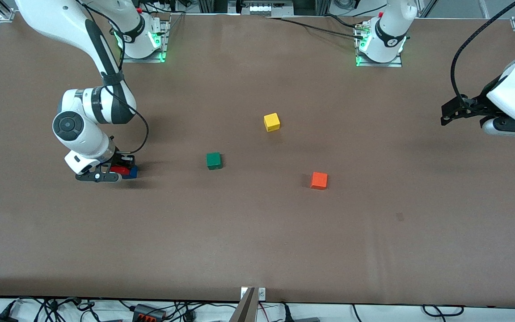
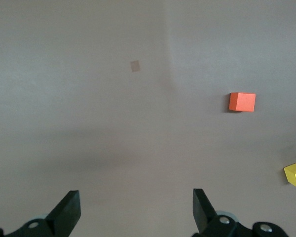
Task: Pass red block to right arm, stack on blue
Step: 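Lower the red cube onto the blue cube while the left gripper retracts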
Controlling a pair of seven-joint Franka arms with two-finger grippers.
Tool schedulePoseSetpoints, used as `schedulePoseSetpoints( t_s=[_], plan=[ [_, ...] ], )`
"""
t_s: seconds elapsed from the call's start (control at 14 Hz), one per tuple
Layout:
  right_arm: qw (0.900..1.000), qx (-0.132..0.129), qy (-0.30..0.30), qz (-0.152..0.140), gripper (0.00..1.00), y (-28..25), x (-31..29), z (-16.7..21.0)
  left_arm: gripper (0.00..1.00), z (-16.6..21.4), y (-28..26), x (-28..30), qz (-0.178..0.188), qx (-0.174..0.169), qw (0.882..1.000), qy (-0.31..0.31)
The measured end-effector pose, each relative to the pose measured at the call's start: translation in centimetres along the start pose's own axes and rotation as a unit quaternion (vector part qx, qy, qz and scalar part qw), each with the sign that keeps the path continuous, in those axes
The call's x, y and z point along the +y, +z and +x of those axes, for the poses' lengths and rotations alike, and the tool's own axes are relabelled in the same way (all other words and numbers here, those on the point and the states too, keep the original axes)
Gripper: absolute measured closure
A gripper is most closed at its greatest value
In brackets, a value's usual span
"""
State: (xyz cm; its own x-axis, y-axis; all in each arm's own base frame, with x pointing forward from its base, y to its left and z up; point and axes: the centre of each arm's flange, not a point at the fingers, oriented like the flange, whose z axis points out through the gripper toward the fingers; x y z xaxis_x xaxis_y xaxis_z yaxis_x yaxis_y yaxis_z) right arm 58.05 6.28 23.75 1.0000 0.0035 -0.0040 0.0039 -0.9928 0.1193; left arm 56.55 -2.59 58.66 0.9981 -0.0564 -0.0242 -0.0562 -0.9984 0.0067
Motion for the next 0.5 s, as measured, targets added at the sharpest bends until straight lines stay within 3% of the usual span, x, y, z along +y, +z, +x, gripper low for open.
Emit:
schedulePoseSetpoints(
  t_s=[0.5],
  plan=[
    [1.000, -0.001, 0.004, 0.003, 0.44, 0.18, -0.14, -0.01, 0.00, -0.47, -0.19, -0.41, 0.000, -0.009, 1.000, -0.001]
  ],
)
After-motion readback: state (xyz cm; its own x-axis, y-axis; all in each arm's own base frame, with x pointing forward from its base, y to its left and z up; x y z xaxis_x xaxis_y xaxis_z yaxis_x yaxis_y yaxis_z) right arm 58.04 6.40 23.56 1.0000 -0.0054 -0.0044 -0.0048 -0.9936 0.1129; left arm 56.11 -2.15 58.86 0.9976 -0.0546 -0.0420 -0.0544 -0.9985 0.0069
